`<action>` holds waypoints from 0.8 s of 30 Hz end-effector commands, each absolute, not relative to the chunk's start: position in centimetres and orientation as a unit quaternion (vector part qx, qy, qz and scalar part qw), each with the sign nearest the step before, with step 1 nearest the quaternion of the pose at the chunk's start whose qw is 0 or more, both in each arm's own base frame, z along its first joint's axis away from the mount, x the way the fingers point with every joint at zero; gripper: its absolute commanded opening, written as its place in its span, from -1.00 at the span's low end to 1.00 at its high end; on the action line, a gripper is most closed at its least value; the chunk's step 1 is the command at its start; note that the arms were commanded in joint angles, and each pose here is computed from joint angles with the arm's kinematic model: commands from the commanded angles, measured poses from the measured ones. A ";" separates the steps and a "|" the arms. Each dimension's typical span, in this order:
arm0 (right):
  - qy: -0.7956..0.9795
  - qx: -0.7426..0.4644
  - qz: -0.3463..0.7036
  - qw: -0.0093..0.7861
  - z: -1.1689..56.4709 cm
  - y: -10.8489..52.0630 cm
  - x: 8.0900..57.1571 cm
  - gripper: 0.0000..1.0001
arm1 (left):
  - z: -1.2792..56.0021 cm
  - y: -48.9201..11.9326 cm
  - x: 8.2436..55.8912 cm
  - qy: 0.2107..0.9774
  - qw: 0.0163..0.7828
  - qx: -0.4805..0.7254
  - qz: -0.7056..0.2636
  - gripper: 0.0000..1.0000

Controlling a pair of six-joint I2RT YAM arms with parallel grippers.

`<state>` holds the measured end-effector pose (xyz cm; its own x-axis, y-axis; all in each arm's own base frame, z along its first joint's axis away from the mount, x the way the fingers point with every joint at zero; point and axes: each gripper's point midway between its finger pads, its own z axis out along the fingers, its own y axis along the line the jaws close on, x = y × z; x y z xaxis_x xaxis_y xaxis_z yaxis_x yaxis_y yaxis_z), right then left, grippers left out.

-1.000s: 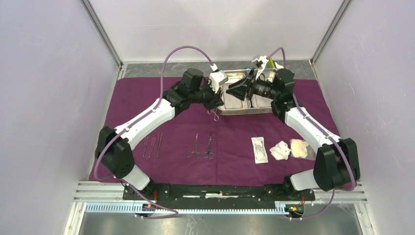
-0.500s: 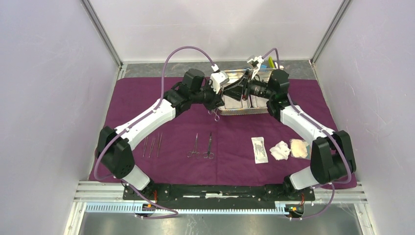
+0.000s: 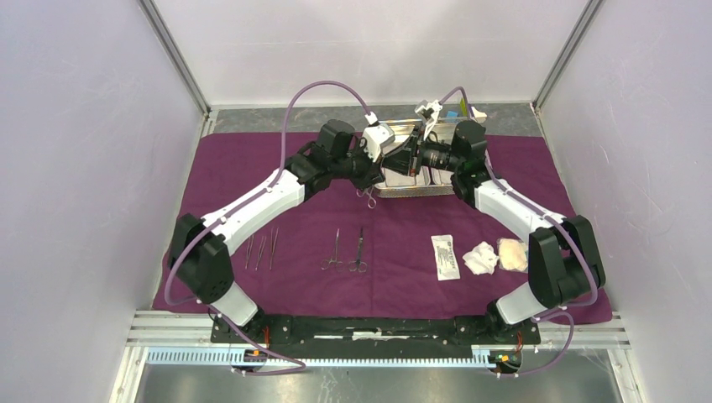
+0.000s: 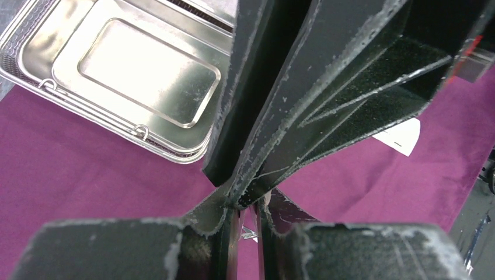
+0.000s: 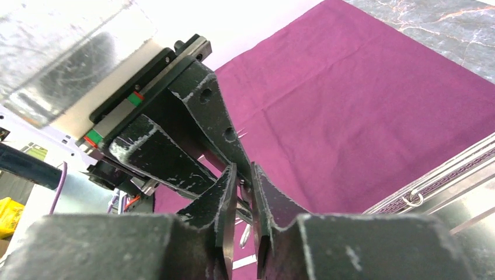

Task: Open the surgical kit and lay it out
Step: Place the medical item in the surgical kit.

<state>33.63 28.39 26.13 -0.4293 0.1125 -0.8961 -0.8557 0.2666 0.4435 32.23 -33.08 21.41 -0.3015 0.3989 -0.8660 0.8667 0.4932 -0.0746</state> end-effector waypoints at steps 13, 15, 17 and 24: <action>0.652 -0.284 0.513 0.481 27.1 28.4 34.2 -1.00 | 22.9 -33.4 33.7 0.736 0.464 0.422 -0.254 -0.75; 0.653 -0.278 0.510 0.486 27.3 28.2 34.2 -1.00 | 23.1 -33.5 33.7 0.731 0.469 0.425 -0.257 -0.43; 0.654 -0.270 0.510 0.489 27.5 28.1 34.3 -0.99 | 23.4 -33.6 33.6 0.725 0.474 0.427 -0.260 -0.11; 0.656 -0.261 0.507 0.495 28.0 27.8 34.3 -1.00 | 23.5 -33.2 33.2 0.721 0.479 0.428 -0.261 0.43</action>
<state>34.52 28.17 25.92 -0.4247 0.1274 -0.8963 -0.8324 0.3343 0.4420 33.32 -33.08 21.00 -0.2617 0.4029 -0.8771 0.8549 0.5185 -0.0169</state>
